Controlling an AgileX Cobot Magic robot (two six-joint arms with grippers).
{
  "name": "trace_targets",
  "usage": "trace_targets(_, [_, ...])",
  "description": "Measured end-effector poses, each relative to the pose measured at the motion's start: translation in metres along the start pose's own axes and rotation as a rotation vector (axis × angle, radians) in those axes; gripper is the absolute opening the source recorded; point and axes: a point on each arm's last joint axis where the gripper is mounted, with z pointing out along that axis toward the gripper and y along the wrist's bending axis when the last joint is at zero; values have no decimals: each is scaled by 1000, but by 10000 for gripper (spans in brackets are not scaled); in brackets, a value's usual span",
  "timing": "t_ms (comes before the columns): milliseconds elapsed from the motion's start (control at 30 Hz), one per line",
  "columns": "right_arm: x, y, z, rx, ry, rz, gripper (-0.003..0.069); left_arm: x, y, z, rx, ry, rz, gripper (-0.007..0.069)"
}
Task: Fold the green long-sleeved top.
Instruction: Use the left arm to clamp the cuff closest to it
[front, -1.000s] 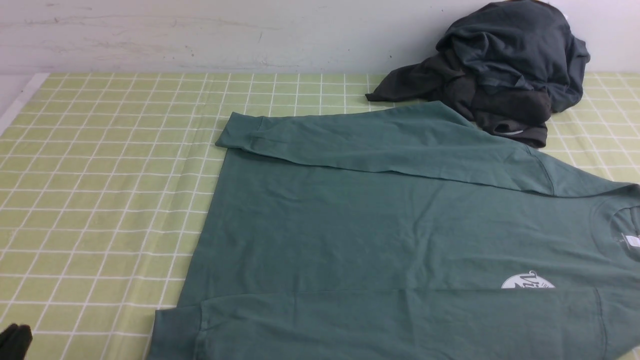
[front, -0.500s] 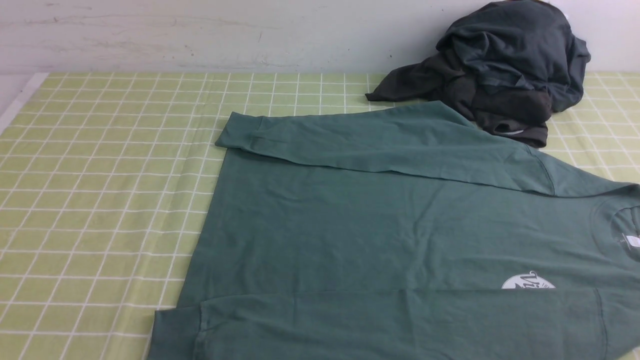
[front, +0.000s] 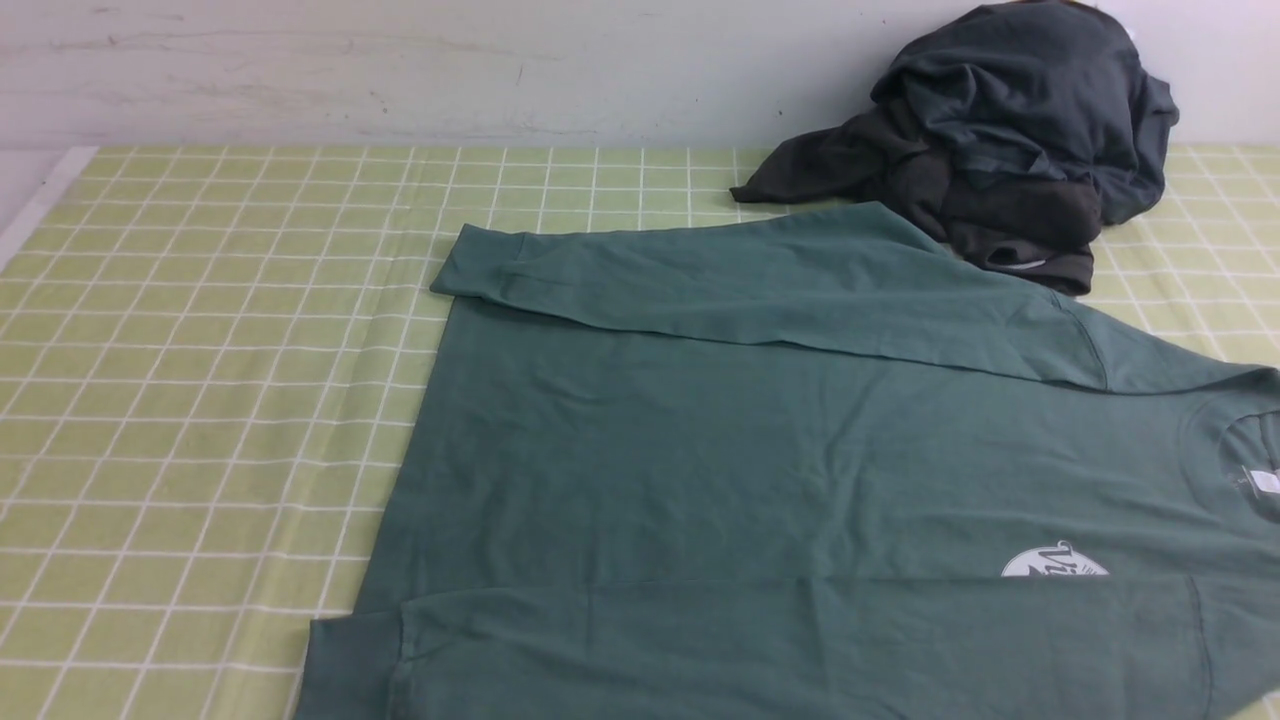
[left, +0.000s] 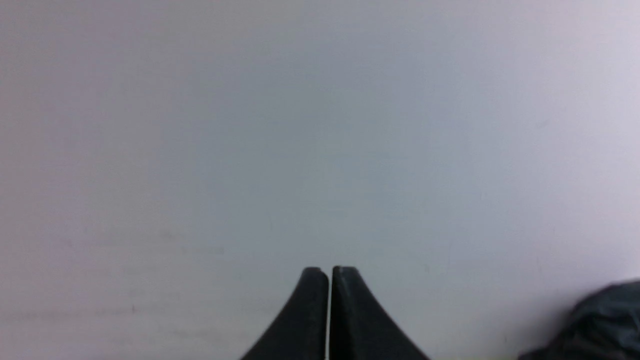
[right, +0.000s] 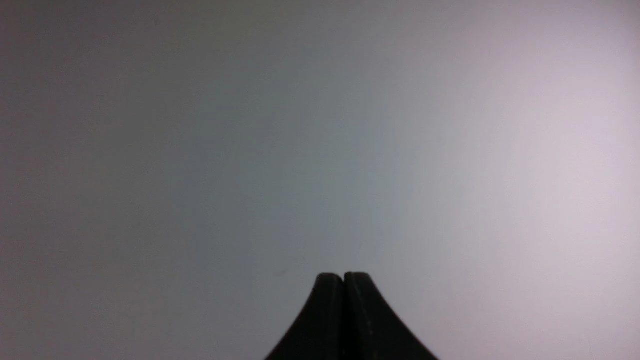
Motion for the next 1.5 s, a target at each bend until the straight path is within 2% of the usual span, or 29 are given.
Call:
trace_targets(33, [16,-1,13,3,160,-25,-14,15,2,14,-23,133,-32,-1])
trace_targets(133, [50,-3,24,19,428,-28,-14,48,5,26,-82,429,-107,-1])
trace_targets(167, [74,-4,25,35,651,-14,-14,70,6,30,-116,637,-153,-1])
trace_targets(233, [101,-4,22,52,896,34,-14,96,5,32,-133,881,-170,-1])
trace_targets(300, [130,-1,18,49,1162,98,-14,125,1,35,-83,1130,-145,-1])
trace_targets(400, [149,8,19,-8,1307,159,-14,147,-7,48,23,1265,-152,1])
trace_targets(433, [151,9,20,-20,1316,166,-14,149,-7,49,38,1270,-144,1])
trace_targets(467, [157,17,22,-96,1342,175,-14,162,-11,60,92,1291,-166,20])
trace_targets(500, [158,18,22,-106,1345,174,-14,162,-11,60,99,1284,-155,22])
trace_targets(600, [166,35,24,-301,1356,121,-14,186,-13,81,171,1288,-128,92])
trace_targets(733, [167,47,24,-436,1334,70,-14,208,-12,96,169,1318,-131,184])
trace_targets(767, [166,50,24,-468,1325,59,-14,218,-12,100,162,1347,-135,228])
trace_targets(867, [166,52,23,-494,1317,53,-14,231,-11,106,156,1384,-139,304])
trace_targets(967, [166,53,24,-499,1313,54,-14,238,-10,116,144,1396,-148,333])
trace_targets(1133, [166,53,24,-497,1310,62,-14,240,-10,128,127,1389,-166,302])
trace_targets(1233, [166,54,24,-496,1310,67,-14,248,-10,129,107,1417,-188,230])
trace_targets(1267, [166,54,24,-496,1310,67,-14,248,-10,129,106,1420,-189,230])
trace_targets(1500, [166,53,25,-492,1306,65,-14,253,-9,133,97,1431,-197,40])
